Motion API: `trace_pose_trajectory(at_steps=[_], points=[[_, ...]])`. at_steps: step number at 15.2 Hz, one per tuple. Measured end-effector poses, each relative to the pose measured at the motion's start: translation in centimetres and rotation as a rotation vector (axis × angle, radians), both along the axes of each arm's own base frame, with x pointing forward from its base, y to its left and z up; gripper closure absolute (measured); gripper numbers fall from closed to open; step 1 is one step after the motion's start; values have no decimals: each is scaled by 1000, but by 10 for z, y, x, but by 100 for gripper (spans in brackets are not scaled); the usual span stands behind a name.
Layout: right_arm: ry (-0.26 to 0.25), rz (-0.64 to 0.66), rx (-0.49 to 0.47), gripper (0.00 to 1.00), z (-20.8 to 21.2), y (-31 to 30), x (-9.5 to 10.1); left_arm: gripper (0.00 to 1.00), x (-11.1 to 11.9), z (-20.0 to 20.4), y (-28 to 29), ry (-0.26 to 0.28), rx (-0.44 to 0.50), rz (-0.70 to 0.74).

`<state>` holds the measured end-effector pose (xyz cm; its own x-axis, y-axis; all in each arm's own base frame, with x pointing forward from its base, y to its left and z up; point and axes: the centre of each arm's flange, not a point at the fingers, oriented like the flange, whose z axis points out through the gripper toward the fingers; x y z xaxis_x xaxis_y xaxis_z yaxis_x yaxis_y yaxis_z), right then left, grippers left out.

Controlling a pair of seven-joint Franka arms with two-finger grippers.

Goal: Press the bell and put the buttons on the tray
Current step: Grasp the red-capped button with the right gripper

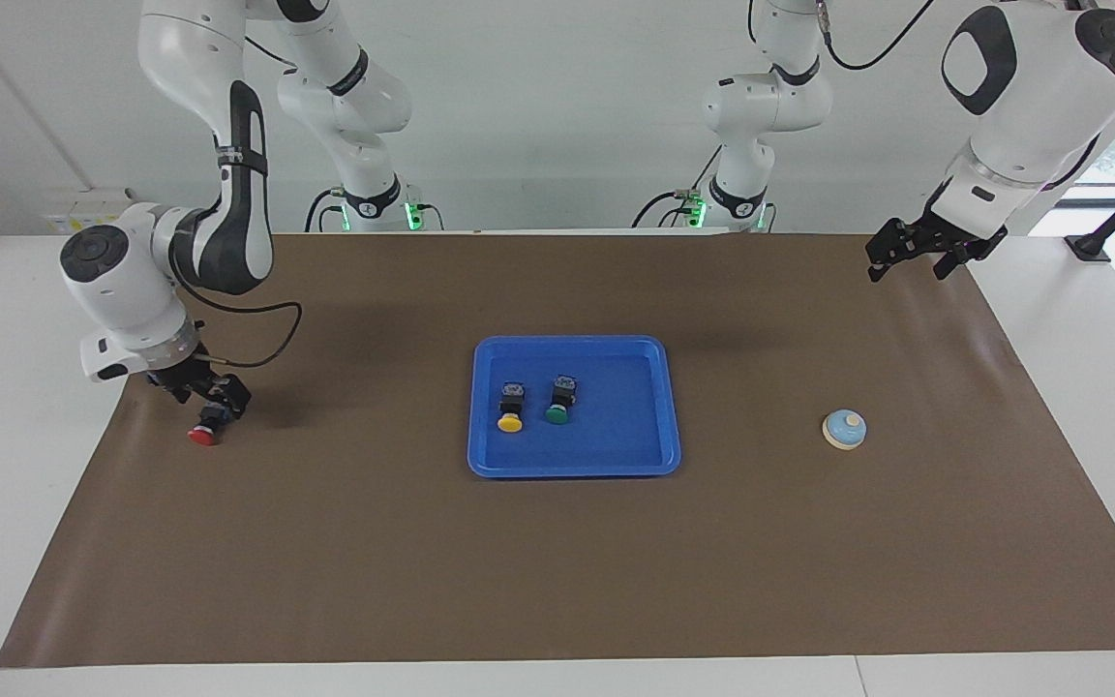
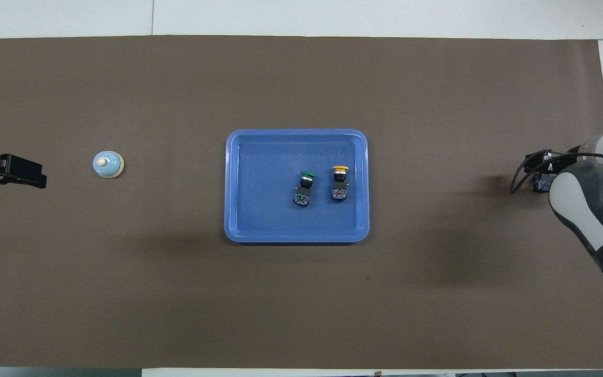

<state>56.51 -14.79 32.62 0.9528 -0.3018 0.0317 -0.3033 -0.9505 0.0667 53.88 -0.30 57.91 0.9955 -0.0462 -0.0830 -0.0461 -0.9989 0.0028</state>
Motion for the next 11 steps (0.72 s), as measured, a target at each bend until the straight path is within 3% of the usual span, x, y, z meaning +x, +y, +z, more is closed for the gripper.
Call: trace_pose_trajectory(at_steps=[9, 11], points=[[-33, 6, -4, 3, -35, -21, -20, 0, 0, 0, 0, 0, 0, 0], [-29, 7, -3, 24, -38, -20, -20, 0, 0, 0, 0, 0, 0, 0]])
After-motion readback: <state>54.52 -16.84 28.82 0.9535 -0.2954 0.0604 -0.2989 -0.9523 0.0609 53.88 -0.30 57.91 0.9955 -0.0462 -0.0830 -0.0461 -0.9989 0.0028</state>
